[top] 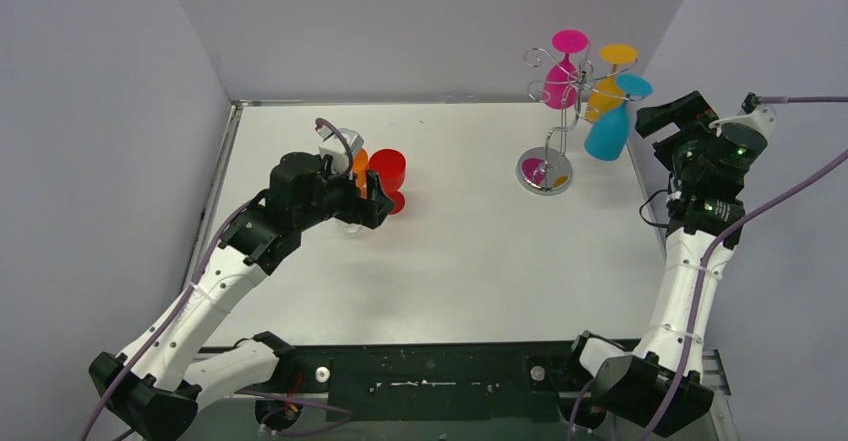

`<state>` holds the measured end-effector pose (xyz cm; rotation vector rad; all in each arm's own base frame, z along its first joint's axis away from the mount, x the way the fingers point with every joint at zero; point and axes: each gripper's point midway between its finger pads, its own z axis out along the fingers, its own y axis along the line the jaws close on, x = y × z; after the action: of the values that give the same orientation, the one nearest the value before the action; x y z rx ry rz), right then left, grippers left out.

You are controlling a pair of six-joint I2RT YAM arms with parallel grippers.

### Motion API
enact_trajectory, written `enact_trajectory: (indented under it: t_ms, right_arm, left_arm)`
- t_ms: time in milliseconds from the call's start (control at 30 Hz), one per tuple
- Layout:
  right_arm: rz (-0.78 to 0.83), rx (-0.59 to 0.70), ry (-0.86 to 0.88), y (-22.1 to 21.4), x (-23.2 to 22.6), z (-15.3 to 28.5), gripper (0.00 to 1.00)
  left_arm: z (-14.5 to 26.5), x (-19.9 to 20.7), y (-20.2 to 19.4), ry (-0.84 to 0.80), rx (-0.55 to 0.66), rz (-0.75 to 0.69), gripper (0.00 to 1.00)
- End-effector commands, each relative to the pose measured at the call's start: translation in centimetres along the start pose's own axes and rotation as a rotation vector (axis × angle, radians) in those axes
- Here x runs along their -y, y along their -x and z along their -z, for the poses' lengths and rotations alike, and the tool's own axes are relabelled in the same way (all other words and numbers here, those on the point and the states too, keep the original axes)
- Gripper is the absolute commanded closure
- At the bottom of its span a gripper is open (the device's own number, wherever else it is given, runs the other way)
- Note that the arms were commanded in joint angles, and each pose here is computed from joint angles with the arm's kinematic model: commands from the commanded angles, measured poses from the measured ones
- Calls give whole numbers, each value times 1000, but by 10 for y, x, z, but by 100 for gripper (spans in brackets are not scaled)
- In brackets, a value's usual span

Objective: Take the wine glass off the wine glass rack
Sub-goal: Pick up the wine glass from the wine rack.

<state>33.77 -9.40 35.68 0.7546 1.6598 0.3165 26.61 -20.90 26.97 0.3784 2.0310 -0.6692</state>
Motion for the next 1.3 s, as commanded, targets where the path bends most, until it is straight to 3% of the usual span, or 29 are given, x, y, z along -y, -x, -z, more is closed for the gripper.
enact_trajectory:
  t_ms: [0, 167, 367, 533, 933, 1267]
  right_arm:
    - [16, 74, 129, 35, -33, -9, 3]
    - [-17, 59, 213, 39, -44, -32, 2]
    - [29, -30, 312, 35, -56, -56, 1]
    - [-40, 10, 340, 42, -58, -67, 2]
    - [-228, 41, 342, 40, -44, -94, 23]
    - [-230, 21, 292, 32, -30, -109, 42]
  left_arm:
    - [9, 5, 14, -21, 47, -22, 17]
    - [19, 8, 17, -19, 33, -13, 16]
    - [14, 9, -6, -37, -26, 36, 16]
    - [13, 10, -5, -49, 1, 54, 16]
    - [4, 13, -1, -67, -13, 42, 21]
    - [3, 12, 1, -59, -9, 32, 21]
